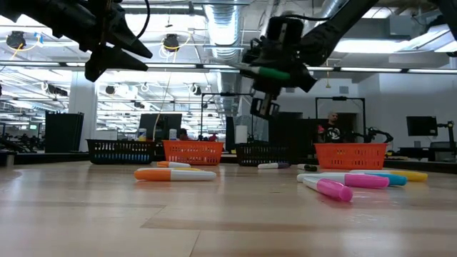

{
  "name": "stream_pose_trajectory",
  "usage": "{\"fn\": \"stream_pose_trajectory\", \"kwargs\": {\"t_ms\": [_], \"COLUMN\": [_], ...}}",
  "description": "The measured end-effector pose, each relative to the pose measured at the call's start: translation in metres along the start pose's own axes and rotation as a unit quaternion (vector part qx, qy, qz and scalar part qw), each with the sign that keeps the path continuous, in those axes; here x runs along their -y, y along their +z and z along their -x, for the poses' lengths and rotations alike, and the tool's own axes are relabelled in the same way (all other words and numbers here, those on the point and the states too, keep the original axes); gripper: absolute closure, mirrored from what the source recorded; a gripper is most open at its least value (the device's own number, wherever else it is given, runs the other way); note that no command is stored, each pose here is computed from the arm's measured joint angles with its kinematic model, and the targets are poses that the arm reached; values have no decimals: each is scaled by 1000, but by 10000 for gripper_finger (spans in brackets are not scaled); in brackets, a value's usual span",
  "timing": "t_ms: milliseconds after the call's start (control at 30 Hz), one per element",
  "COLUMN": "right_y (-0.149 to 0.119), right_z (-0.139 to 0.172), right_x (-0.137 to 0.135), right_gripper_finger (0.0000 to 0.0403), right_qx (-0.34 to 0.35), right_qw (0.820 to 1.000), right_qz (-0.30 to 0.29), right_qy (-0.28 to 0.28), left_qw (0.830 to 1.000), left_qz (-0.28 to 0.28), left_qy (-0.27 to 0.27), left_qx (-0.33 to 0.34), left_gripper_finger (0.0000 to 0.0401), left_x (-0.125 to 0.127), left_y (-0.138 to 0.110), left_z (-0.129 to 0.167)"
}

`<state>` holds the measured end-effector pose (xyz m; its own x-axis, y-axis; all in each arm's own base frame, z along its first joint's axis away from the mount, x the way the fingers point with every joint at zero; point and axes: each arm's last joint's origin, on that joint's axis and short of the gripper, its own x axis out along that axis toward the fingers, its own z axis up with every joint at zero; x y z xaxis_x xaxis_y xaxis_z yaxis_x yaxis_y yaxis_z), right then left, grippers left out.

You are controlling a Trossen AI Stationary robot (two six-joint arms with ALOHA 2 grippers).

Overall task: Pick & Place Markers
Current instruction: Put the green small marker pen into the right black bin

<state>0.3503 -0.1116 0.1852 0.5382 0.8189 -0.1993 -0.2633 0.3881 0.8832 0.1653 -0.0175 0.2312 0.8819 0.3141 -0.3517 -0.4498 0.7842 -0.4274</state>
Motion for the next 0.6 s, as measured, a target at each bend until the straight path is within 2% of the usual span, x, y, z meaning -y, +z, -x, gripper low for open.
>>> {"fn": "stream_pose_trajectory", "kwargs": {"t_ms": [233, 400, 500, 600], "right_y": [32, 42, 42, 41], "right_z": [31, 64, 83, 100], "right_x": [-7, -13, -18, -24], "right_gripper_finger": [371, 367, 369, 370], "right_qx": [69, 78, 48, 11], "right_qw": [991, 979, 960, 929], "right_qz": [77, 83, 78, 73], "right_qy": [-84, -171, -264, -362], "left_qw": [1000, 1000, 1000, 1000], "left_qz": [-19, -26, -26, -26], "left_qy": [0, 0, 0, 0], "left_qx": [0, 0, 0, 0], "left_gripper_finger": [263, 263, 263, 263], "left_x": [0, 0, 0, 0], "left_y": [0, 0, 0, 0], "left_z": [0, 0, 0, 0]}}
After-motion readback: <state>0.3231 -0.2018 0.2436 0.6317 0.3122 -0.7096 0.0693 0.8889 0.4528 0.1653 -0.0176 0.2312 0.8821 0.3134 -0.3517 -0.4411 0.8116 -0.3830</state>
